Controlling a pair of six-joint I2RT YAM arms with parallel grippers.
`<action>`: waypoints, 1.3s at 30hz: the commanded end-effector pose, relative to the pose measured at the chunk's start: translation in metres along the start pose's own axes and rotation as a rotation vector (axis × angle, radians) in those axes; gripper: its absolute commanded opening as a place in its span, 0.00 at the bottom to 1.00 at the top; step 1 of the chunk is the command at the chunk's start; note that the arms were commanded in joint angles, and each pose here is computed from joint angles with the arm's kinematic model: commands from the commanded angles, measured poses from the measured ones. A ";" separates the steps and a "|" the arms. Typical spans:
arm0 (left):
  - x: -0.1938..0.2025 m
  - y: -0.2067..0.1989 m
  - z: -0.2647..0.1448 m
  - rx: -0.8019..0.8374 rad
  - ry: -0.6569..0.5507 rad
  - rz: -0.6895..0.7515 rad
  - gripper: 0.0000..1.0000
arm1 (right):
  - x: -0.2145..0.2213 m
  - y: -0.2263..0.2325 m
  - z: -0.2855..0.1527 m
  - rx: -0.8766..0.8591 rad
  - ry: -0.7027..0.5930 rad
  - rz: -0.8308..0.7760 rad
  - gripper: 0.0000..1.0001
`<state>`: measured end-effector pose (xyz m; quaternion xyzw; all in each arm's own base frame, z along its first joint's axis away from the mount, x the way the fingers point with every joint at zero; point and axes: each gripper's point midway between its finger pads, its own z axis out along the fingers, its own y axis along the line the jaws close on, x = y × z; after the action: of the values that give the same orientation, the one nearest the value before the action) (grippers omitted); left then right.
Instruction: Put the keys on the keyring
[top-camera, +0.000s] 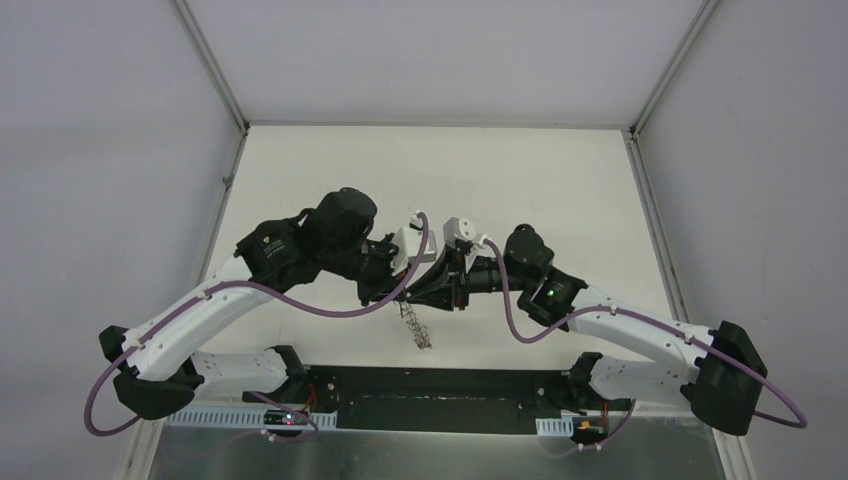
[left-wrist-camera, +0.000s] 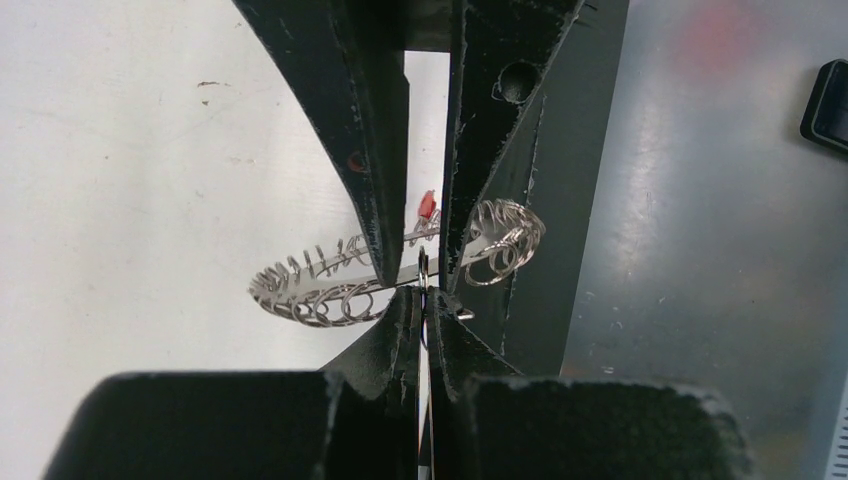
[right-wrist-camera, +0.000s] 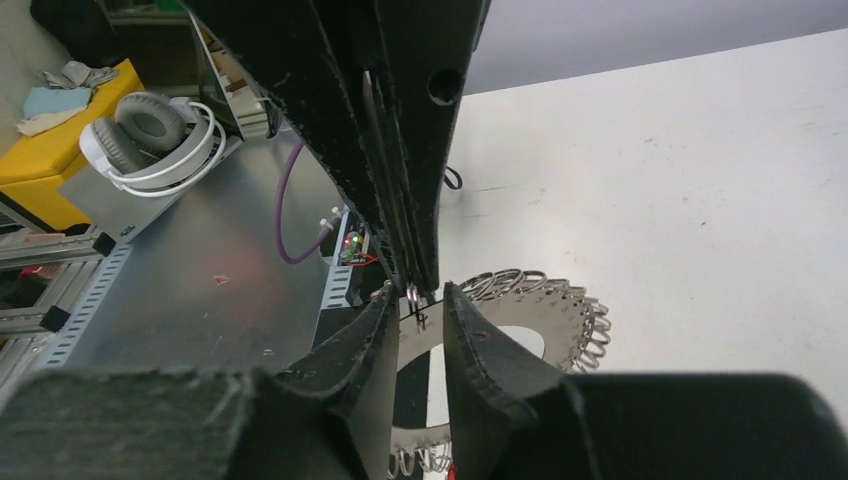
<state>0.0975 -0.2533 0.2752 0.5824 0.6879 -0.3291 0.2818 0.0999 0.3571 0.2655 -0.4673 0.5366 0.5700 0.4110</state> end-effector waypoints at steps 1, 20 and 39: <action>-0.017 -0.003 -0.007 0.004 -0.074 0.029 0.00 | -0.034 0.012 0.005 -0.049 -0.084 -0.065 0.20; -0.046 0.002 -0.021 -0.099 -0.349 -0.019 0.50 | -0.046 0.006 -0.019 0.088 -0.186 -0.095 0.00; -0.053 -0.018 -0.044 -0.149 -0.740 0.397 0.47 | -0.064 0.043 -0.029 -0.073 -0.288 -0.194 0.00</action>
<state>0.0854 -0.2507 0.3257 0.5145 0.4941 -0.4191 0.5617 0.0914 0.3330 0.3023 -0.4367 0.4761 0.5824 0.4933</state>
